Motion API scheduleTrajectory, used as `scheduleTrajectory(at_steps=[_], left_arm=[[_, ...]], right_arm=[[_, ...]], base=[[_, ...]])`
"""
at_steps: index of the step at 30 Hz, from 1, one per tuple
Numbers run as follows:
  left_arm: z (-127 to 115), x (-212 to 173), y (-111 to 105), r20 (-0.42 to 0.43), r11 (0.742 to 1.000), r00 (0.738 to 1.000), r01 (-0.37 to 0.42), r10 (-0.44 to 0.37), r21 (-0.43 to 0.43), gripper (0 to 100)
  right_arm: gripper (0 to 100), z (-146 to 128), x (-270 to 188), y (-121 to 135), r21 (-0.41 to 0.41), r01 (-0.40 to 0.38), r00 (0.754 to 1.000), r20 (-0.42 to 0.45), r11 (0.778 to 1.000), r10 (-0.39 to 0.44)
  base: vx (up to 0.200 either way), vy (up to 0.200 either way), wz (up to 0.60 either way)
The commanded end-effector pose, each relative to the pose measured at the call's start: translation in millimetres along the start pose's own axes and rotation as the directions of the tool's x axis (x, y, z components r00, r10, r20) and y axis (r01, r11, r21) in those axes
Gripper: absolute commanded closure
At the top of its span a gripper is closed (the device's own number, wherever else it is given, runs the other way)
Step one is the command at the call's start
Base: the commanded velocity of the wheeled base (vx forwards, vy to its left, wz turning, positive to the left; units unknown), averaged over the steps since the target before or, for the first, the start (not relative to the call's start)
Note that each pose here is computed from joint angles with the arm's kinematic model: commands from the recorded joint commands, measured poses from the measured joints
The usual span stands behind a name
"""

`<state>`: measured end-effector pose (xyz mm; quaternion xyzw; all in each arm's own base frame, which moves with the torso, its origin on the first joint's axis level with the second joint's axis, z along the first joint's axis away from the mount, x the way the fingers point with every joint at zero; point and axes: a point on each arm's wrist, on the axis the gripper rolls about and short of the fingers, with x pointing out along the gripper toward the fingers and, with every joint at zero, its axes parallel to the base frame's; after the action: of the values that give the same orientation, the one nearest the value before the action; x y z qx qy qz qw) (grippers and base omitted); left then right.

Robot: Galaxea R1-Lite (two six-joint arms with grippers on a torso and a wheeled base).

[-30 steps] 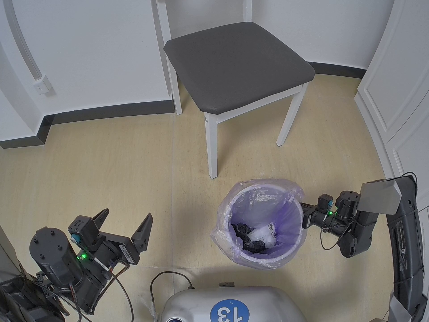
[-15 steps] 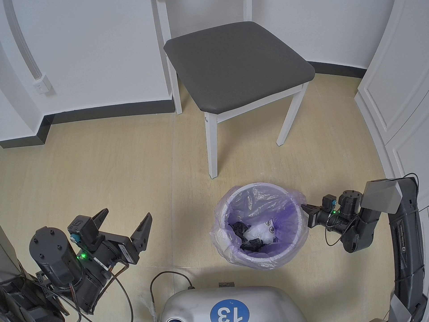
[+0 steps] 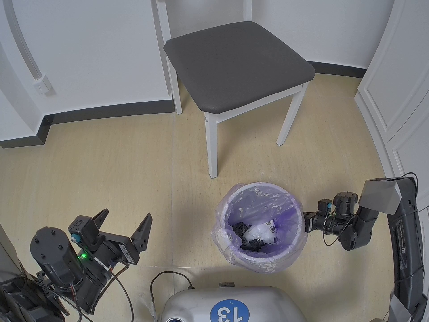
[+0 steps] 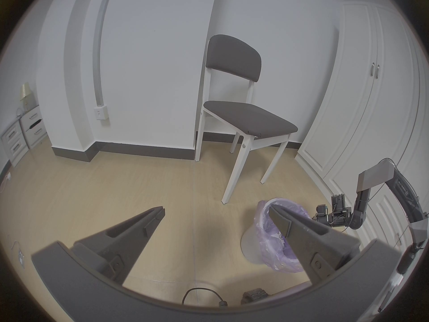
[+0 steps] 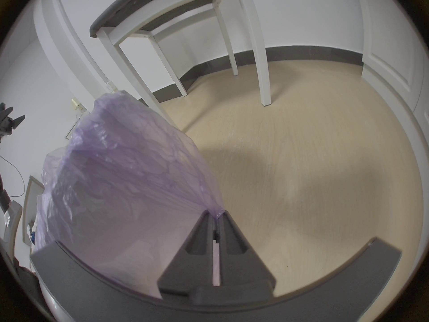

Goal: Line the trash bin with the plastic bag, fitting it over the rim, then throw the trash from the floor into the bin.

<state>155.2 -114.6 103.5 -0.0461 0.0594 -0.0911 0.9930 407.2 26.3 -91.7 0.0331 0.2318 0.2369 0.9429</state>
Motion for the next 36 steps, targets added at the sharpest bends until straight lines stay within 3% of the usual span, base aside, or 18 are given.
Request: scheduleTrajectory(at_steps=[1,16,26,30,36], left_arm=[[-1.8,-2.2,1.6,-0.003,1.000,1.000,-0.001,0.001,0.001,0],[-2.1,-1.9,1.8,-0.004,1.000,1.000,-0.002,0.002,0.003,0],[-2.9,-1.4,1.6,-0.009,1.000,1.000,-0.002,0.002,0.005,0],[-3.5,-1.1,1.5,-0.011,1.000,1.000,-0.002,0.002,0.007,0],[-3.8,-0.9,1.5,-0.013,1.000,1.000,-0.002,0.002,0.008,0]], right_arm=[[100,14.8,5.0,-1.1,-0.003,-0.005,1.000,0.002,1.000,0.005],[100,35.5,26.1,-11.7,0.014,-0.007,0.998,-0.065,1.000,0.008],[100,35.5,23.8,-16.1,-0.006,0.007,0.999,-0.040,1.000,-0.007],[100,34.9,18.4,-21.0,-0.052,0.023,1.000,0.007,0.998,-0.023],[100,32.4,12.2,-23.1,-0.061,0.028,1.000,-0.002,0.998,-0.029]], base=[[0.000,0.000,0.00],[0.000,0.000,0.00],[0.000,0.000,0.00],[0.000,0.000,0.00],[0.000,0.000,0.00]])
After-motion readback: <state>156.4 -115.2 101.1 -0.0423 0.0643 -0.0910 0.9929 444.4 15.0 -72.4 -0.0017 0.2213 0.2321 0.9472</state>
